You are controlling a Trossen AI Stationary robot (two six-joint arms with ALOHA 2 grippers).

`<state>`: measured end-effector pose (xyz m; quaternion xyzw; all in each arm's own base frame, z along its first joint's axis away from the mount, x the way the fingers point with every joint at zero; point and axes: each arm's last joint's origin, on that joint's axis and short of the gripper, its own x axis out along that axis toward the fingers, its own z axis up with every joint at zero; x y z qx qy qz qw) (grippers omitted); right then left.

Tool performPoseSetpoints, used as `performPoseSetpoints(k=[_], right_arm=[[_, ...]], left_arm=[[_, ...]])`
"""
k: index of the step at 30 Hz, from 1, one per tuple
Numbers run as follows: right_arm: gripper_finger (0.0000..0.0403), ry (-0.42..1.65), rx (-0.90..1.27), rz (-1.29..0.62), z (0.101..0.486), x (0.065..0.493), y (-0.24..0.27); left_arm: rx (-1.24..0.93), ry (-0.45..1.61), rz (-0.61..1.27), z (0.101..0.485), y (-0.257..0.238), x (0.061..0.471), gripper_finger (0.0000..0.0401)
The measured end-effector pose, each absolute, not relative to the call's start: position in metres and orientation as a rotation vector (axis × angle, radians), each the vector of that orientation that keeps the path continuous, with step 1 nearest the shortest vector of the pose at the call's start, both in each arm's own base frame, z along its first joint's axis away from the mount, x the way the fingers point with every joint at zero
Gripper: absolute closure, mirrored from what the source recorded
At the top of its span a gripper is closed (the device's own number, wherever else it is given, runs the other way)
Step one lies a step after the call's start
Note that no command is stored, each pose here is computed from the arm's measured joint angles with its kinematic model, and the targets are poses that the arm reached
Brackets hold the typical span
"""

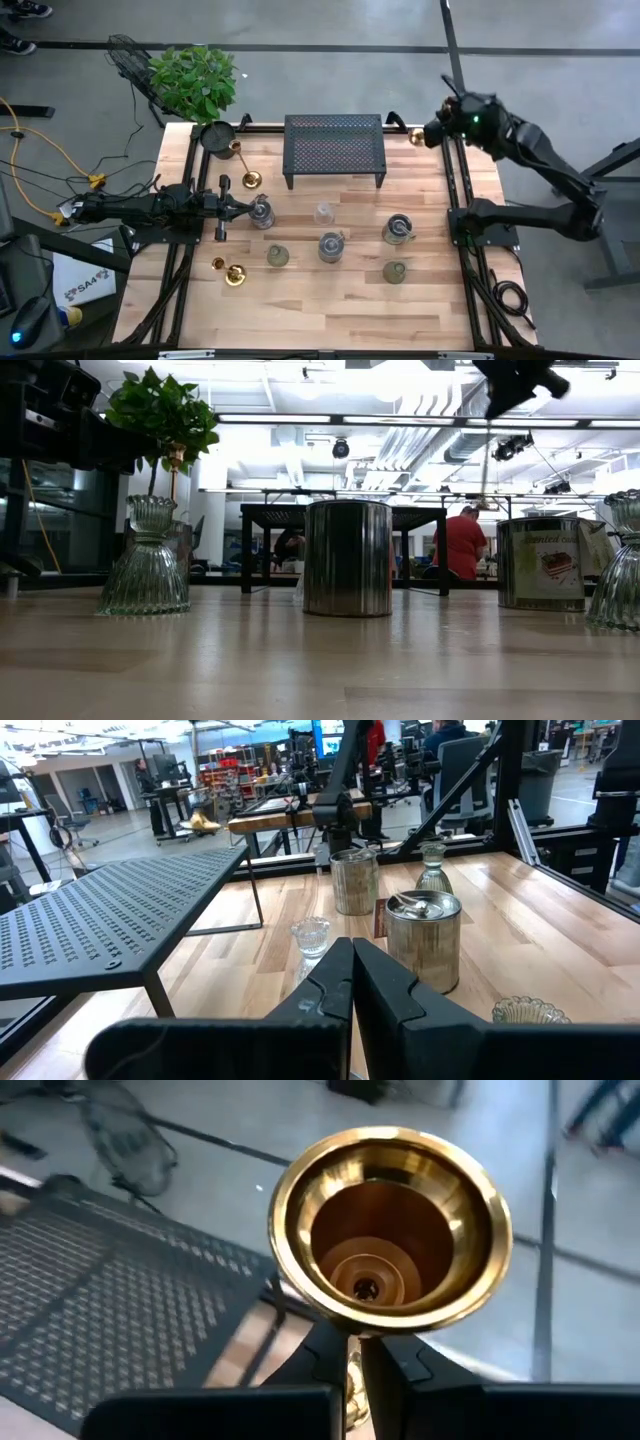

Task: Pick & Place candle stick holders
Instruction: Put the top right gold candle holder on the shelf

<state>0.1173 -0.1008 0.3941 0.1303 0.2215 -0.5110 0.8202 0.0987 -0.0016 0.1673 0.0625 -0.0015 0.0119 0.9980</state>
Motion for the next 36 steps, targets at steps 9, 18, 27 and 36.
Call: performPoseSetpoints(k=[9, 18, 27, 36], right_arm=[[0.0399, 0.481, 0.198, -0.892, 0.430, 0.148, -0.143], [0.0399, 0.502, 0.169, -0.717, 0.445, 0.182, -0.187], [0.0399, 0.548, 0.165, -0.638, 0.436, 0.209, -0.221], [0.0399, 0.573, 0.228, -0.647, 0.423, 0.224, -0.237]], left_arm=[[0.125, -0.003, 0.024, 0.167, -0.002, 0.099, 0.0401], [0.125, -0.003, 0.024, 0.167, -0.002, 0.099, 0.0401], [0.125, -0.003, 0.024, 0.167, -0.002, 0.099, 0.0401], [0.125, -0.003, 0.024, 0.167, -0.002, 0.099, 0.0401]])
